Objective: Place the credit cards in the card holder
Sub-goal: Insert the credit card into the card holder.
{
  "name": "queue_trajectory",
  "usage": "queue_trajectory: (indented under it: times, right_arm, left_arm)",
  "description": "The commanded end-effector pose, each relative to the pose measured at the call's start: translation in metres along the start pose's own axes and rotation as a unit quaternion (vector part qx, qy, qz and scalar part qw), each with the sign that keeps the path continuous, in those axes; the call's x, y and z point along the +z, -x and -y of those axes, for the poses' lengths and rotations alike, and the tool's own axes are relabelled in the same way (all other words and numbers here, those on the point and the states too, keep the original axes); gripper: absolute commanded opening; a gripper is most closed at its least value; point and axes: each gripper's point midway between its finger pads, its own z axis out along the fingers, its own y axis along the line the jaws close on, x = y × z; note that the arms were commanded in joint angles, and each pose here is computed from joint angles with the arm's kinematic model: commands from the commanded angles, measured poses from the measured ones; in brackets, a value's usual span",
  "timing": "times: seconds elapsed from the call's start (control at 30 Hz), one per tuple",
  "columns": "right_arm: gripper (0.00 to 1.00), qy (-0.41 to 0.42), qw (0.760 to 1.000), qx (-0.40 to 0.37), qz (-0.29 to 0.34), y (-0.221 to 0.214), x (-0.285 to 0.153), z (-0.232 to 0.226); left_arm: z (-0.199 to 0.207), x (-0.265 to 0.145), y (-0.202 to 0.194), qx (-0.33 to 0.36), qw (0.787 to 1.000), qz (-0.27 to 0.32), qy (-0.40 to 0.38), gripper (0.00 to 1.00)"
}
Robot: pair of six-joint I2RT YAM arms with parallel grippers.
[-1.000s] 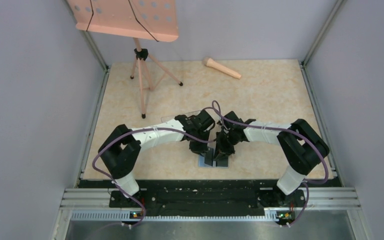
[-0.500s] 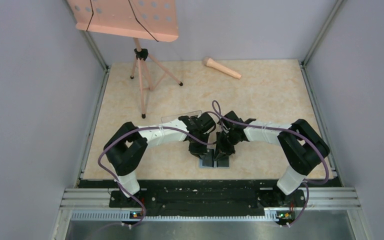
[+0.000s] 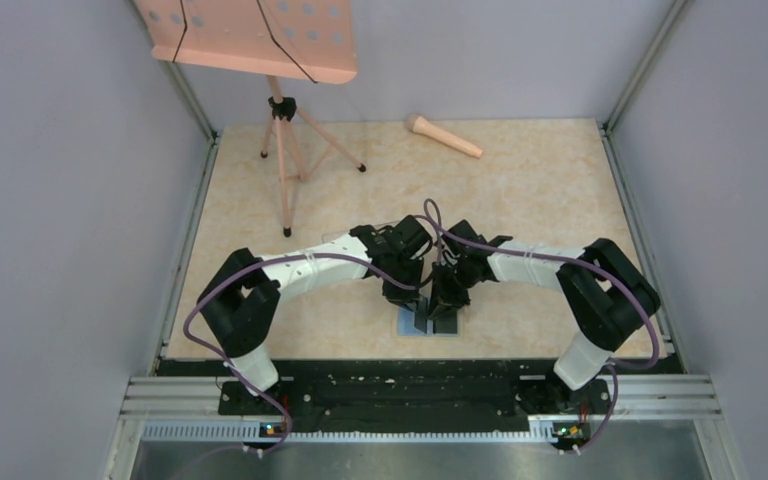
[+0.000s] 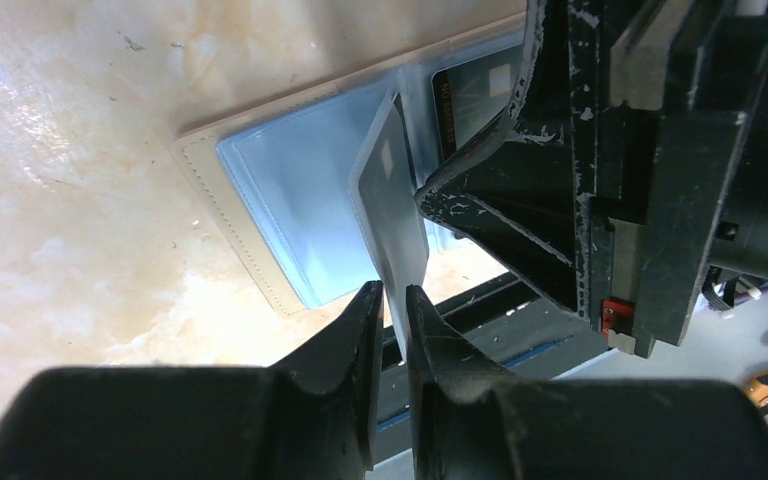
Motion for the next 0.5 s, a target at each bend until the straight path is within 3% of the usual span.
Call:
queue_trajectory:
  times: [0.0,0.47]
  right_arm:
    - [0.09,0.017,0.999,-0.028,0.033,0.015,-0.015,-0.023]
    - [0.1,-0.03,0.994,-0.045,0.097,0.026,-0.056,-0.022]
  left_arm:
    - [0.03,-0.018,0.016,0.018,0.998,0.03,-0.059,0.2]
    - [0.039,-0.011,0.015,0.022,0.997,0.02,-0.071,0.24]
